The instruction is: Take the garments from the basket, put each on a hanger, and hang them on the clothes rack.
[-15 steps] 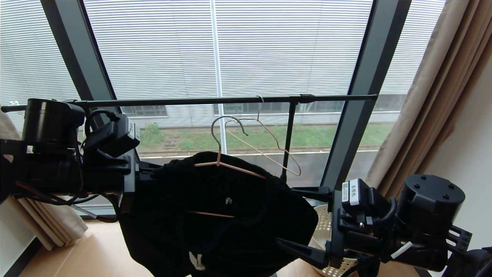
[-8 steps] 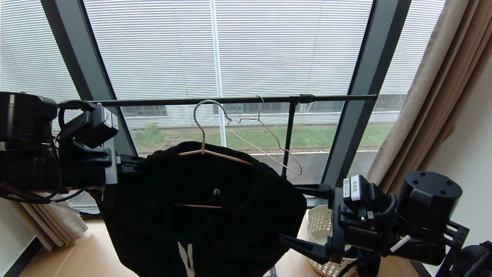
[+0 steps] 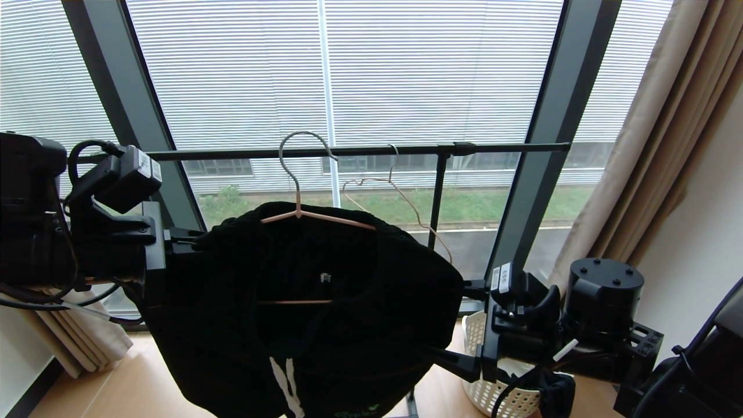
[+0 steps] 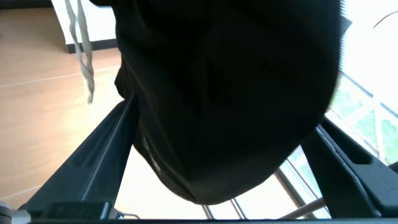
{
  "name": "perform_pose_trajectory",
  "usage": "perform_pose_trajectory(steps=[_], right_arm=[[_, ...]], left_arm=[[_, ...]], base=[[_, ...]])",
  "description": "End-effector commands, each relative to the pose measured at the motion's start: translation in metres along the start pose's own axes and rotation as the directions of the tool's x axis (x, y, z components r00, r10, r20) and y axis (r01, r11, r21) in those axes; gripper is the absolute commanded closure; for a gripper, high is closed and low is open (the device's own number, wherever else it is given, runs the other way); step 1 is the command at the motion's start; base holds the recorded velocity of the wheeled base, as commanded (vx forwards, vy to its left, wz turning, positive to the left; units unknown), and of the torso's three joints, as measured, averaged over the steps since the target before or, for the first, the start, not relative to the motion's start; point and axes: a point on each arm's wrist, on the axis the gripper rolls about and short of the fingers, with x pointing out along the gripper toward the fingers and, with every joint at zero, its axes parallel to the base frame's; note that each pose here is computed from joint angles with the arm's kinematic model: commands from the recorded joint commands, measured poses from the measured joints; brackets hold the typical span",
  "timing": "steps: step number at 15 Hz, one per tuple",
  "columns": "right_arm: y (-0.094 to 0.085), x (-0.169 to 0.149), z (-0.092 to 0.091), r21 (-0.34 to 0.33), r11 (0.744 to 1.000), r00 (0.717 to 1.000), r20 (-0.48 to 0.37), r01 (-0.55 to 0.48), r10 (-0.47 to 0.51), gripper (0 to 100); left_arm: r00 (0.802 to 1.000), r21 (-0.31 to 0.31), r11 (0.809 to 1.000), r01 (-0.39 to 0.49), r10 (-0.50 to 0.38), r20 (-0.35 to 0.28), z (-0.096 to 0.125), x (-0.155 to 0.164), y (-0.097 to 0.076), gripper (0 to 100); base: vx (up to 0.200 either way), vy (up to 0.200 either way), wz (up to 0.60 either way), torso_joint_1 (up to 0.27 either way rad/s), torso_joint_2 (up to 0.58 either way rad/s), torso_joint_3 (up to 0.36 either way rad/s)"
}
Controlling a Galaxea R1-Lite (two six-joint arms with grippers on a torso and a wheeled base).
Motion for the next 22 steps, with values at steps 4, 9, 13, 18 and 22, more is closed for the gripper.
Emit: perform_pose_trajectory(steps=[4,9,13,18,22], right_arm=[[-0.001,0.005,-0.012,0.021,1.0,0.999,-0.033,-0.007,0.008,0],[-0.002,0.019,-0.035,0.049,0.999,0.996,-0.08,-0.023,0.026,0],[-0.004,0.021,-0.035,0.045,0.999,0.997,-0.071,-0.019,0.022,0],[-0.012,0.022,-0.036,0.042,0.999,0.998,-0.066,0.004,-0.002,100],[-0.032,0.013,-0.035,0.043,0.996,0.996,-0.054,0.073,-0.07,100]], left_arm=[[0.999,-0.05,0.998,-0.039,0.04,0.005,0.002,-0.01,0.002,100],[0.997,-0.162,0.987,-0.022,0.033,0.066,0.007,-0.01,0.004,100],[0.997,-0.182,0.983,-0.021,0.034,0.068,0.007,-0.01,0.005,100],[0.997,-0.209,0.978,-0.02,0.034,0.063,0.004,-0.011,0.004,100],[0.996,-0.216,0.975,-0.047,0.061,0.058,0.002,-0.016,0.007,100]], base=[[0.0,0.0,0.0,0.0,0.0,0.0],[0.0,0.0,0.0,0.0,0.0,0.0],[0.0,0.0,0.0,0.0,0.0,0.0],[0.0,0.0,0.0,0.0,0.0,0.0],[0.0,0.0,0.0,0.0,0.0,0.0]])
